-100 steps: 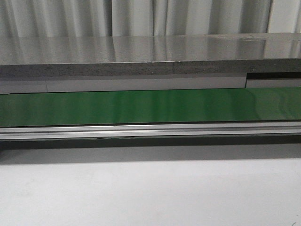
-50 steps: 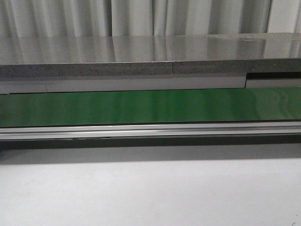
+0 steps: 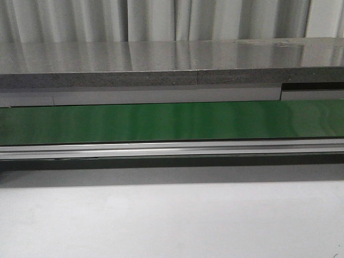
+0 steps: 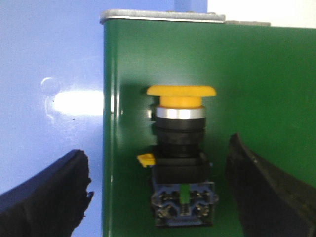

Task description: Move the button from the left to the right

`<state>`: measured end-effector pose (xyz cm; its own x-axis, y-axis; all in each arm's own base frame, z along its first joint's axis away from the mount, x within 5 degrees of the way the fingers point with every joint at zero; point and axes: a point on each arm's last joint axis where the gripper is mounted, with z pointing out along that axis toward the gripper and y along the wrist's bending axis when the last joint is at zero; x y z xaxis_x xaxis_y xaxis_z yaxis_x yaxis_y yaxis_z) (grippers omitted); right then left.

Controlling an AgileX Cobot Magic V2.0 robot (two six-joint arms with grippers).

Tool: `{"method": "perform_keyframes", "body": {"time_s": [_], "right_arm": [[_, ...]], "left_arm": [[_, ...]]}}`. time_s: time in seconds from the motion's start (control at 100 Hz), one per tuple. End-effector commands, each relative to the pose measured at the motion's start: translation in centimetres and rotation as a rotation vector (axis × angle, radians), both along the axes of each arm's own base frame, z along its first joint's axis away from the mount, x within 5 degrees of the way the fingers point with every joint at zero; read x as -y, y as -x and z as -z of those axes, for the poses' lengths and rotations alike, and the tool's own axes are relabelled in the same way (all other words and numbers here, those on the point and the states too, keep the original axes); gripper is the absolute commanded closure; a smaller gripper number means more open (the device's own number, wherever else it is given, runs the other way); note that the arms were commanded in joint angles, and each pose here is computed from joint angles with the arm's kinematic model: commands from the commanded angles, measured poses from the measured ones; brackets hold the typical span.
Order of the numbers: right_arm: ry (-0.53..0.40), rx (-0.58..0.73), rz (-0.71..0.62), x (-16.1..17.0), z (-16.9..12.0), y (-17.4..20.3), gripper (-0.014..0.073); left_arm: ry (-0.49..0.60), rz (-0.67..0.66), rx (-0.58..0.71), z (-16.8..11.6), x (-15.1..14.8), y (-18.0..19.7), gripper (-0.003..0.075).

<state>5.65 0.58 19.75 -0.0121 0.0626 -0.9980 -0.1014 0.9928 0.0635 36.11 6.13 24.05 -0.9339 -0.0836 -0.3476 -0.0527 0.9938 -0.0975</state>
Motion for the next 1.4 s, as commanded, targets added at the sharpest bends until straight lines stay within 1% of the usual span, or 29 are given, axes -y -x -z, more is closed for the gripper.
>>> {"method": "perform_keyframes", "body": {"time_s": [0.0, 0.16, 0.38, 0.46, 0.5, 0.6, 0.64, 0.67, 0.71, 0.72, 0.73, 0.78, 0.94, 1.12, 1.25, 1.39], "right_arm": [[0.0, 0.123, 0.001, 0.0, -1.5, 0.3, 0.0663], [0.0, 0.123, 0.001, 0.0, -1.5, 0.3, 0.0663], [0.0, 0.123, 0.001, 0.0, -1.5, 0.3, 0.0663], [0.0, 0.123, 0.001, 0.0, -1.5, 0.3, 0.0663], [0.0, 0.123, 0.001, 0.0, -1.5, 0.3, 0.0663], [0.0, 0.123, 0.001, 0.0, -1.5, 0.3, 0.0663], [0.0, 0.123, 0.001, 0.0, -1.5, 0.3, 0.0663], [0.0, 0.123, 0.001, 0.0, -1.5, 0.3, 0.0663], [0.0, 0.123, 0.001, 0.0, -1.5, 0.3, 0.0663], [0.0, 0.123, 0.001, 0.0, -1.5, 0.3, 0.0663], [0.0, 0.123, 0.001, 0.0, -1.5, 0.3, 0.0663], [0.0, 0.123, 0.001, 0.0, -1.5, 0.3, 0.0663], [0.0, 0.123, 0.001, 0.0, -1.5, 0.3, 0.0663], [0.0, 0.123, 0.001, 0.0, -1.5, 0.3, 0.0663], [0.0, 0.123, 0.001, 0.0, -1.5, 0.3, 0.0663], [0.0, 0.123, 0.001, 0.0, -1.5, 0.3, 0.0663]], "left_arm": [[0.004, -0.01, 0.112, -2.8, 0.4, 0.0, 0.016], [0.005, -0.002, 0.174, -4.1, 1.0, 0.1, 0.016], [-0.031, 0.048, 0.338, -7.5, 2.7, 0.8, 0.016], [-0.036, 0.066, 0.381, -8.2, 3.6, 1.4, 0.016], [-0.04, 0.075, 0.42, -8.9, 4.1, 1.9, 0.016], [-0.053, 0.086, 0.515, -9.5, 5.2, 3.4, 0.016], [-0.059, 0.09, 0.568, -10.2, 5.6, 4.4, 0.016], [-0.062, 0.089, 0.592, -10.0, 5.8, 4.9, 0.016], [-0.068, 0.089, 0.645, -10.8, 6.1, 6.1, 0.016], [-0.069, 0.086, 0.644, -10.4, 6.1, 6.1, 0.016], [-0.071, 0.086, 0.667, -10.9, 6.1, 6.6, 0.016], [-0.08, 0.075, 0.723, -11.2, 6.1, 7.9, 0.016], [-0.117, 0.041, 0.888, -11.4, 5.9, 12.4, 0.016], [-0.136, 0.005, 1.015, -10.2, 5.8, 16.9, 0.016], [-0.127, -0.037, 1.122, -9.6, 5.7, 19.9, 0.016], [-0.109, -0.046, 1.144, -8.0, 5.8, 22.7, 0.016]]}}
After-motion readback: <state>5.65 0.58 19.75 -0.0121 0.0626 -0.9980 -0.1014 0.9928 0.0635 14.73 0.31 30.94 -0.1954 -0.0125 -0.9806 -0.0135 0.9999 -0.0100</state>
